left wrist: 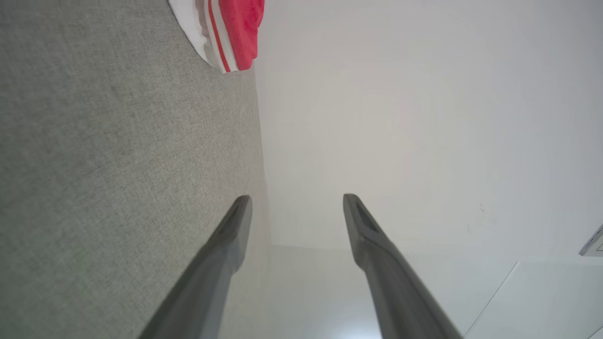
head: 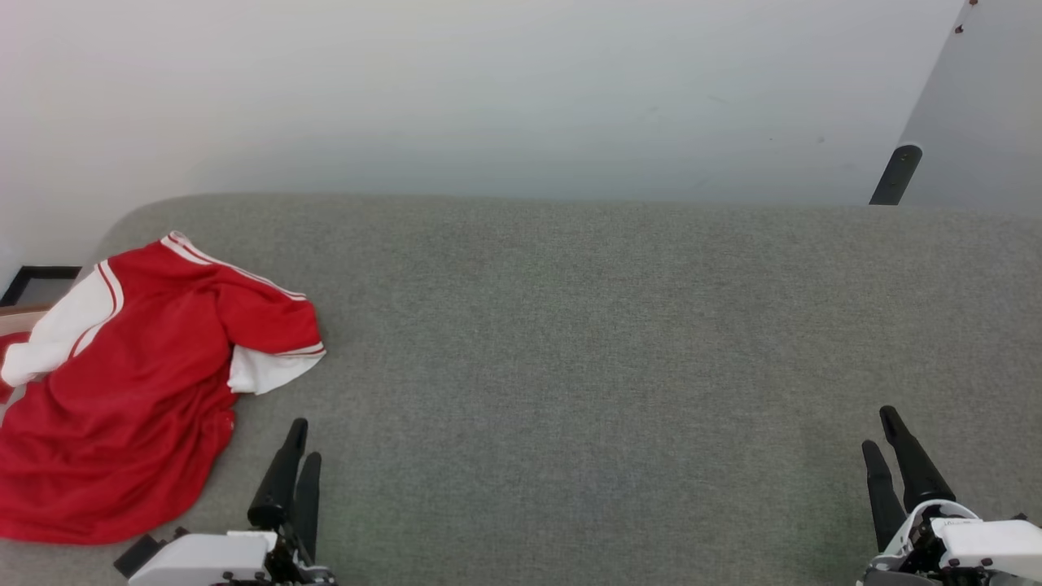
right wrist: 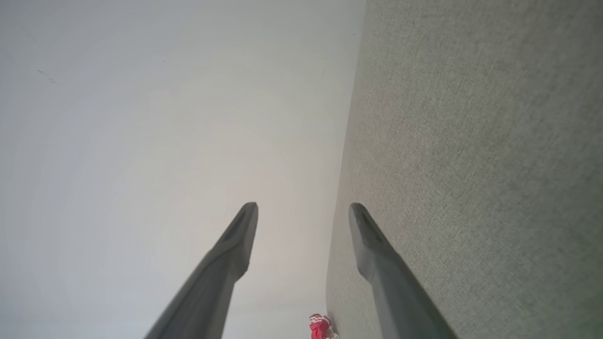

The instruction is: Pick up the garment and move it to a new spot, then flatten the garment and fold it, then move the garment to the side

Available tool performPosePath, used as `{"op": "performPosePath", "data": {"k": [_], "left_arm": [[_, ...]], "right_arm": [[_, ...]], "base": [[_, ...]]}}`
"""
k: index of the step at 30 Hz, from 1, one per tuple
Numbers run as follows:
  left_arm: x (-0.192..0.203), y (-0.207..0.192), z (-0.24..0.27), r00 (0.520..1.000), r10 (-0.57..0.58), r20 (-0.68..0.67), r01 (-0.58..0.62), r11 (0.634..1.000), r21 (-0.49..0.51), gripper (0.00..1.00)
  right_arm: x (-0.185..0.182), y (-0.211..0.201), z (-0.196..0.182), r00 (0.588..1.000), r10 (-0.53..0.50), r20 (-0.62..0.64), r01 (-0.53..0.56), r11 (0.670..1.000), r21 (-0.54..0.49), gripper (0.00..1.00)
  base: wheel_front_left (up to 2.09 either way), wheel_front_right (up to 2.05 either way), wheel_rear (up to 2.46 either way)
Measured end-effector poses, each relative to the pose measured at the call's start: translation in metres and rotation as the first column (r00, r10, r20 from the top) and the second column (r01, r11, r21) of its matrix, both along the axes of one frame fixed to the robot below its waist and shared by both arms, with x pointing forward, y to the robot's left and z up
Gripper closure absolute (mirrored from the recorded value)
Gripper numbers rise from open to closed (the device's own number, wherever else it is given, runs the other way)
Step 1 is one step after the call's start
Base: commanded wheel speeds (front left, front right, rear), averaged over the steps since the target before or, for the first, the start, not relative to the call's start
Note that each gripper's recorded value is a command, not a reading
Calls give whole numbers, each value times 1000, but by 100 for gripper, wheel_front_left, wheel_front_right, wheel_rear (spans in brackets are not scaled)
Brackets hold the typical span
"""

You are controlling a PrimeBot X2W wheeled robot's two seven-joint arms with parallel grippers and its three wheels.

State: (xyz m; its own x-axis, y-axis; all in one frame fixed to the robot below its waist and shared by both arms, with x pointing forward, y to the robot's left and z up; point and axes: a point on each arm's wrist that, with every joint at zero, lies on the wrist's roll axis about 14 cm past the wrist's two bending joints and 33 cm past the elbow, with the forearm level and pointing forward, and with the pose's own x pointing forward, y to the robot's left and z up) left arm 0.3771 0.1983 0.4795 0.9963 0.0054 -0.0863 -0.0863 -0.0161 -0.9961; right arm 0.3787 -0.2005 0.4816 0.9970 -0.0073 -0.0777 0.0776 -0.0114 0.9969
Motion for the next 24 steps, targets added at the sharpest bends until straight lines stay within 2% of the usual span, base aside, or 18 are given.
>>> {"op": "performPosePath", "data": {"k": [4,7,14,19,24], "left_arm": [[3,1,3,1000,6,8,-6,1000,16,0],[5,3,5,1000,4,11,-5,998,64,0],[9,5,7,1000,-8,1,8,975,222,0],[13,6,9,1000,-19,-10,21,936,352,0],[14,8,12,1000,-19,-15,24,882,470,0]], "right_arm": [[4,2,4,1000,-1,10,1,1000,-3,0],[7,3,6,1000,1,13,-1,1000,-28,0],[15,8,7,1000,28,5,-27,984,-177,0],[20,13,9,998,55,2,-52,954,-297,0],[24,18,10,996,86,-3,-79,900,-430,0]], "base": [[0,0,0],[0,0,0],[0,0,0],[0,0,0],[0,0,0]]}}
